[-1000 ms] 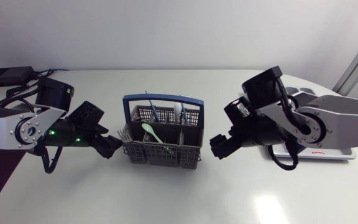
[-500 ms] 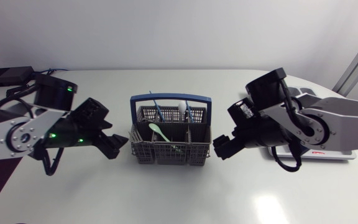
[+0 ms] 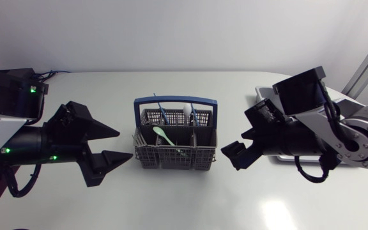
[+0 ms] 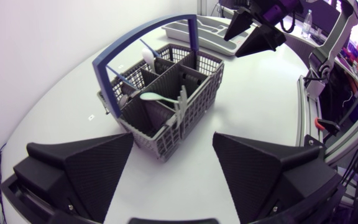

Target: Unload the cutlery basket into the drawer organizer.

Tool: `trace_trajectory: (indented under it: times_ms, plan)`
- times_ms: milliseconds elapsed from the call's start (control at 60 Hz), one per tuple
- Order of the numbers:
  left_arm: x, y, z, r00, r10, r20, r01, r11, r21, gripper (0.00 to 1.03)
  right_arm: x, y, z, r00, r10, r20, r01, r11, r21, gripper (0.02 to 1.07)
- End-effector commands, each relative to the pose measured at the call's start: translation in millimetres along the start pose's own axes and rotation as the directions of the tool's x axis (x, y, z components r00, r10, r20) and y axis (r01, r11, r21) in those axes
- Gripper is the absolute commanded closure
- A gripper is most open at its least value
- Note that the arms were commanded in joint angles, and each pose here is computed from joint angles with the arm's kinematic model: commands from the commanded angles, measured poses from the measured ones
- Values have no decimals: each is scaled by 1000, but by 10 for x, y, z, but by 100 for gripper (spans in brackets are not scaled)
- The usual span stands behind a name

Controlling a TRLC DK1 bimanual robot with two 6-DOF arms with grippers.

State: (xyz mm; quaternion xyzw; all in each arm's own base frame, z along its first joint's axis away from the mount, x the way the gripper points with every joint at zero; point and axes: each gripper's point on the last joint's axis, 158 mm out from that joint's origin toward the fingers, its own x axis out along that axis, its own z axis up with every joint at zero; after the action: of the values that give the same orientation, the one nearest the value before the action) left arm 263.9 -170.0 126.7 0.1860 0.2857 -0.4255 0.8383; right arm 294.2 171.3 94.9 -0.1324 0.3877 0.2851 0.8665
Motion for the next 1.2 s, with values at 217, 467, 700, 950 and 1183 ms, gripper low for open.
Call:
trace_trajectory:
  times_ms: [217, 467, 700, 950, 1183]
  plan:
    - [239, -19, 248, 992, -120, 26, 120, 993, 8, 32, 49, 148, -124, 999, 35, -29, -36, 999, -33, 8]
    - [335, 6, 331, 980, -189, 64, 191, 981, -28, 63, 90, 154, -167, 998, 37, -41, -39, 999, -35, 8]
    - [356, 40, 301, 978, -196, 66, 199, 979, -39, 83, 133, 164, -202, 998, 40, -46, -41, 998, -37, 8]
    - [415, 118, 310, 969, -230, 89, 238, 968, -85, 100, 155, 188, -228, 998, 43, -49, -45, 998, -40, 8]
    - [393, 149, 487, 959, -255, 122, 271, 954, -131, 100, 164, 222, -226, 998, 48, -51, -50, 998, -47, 8]
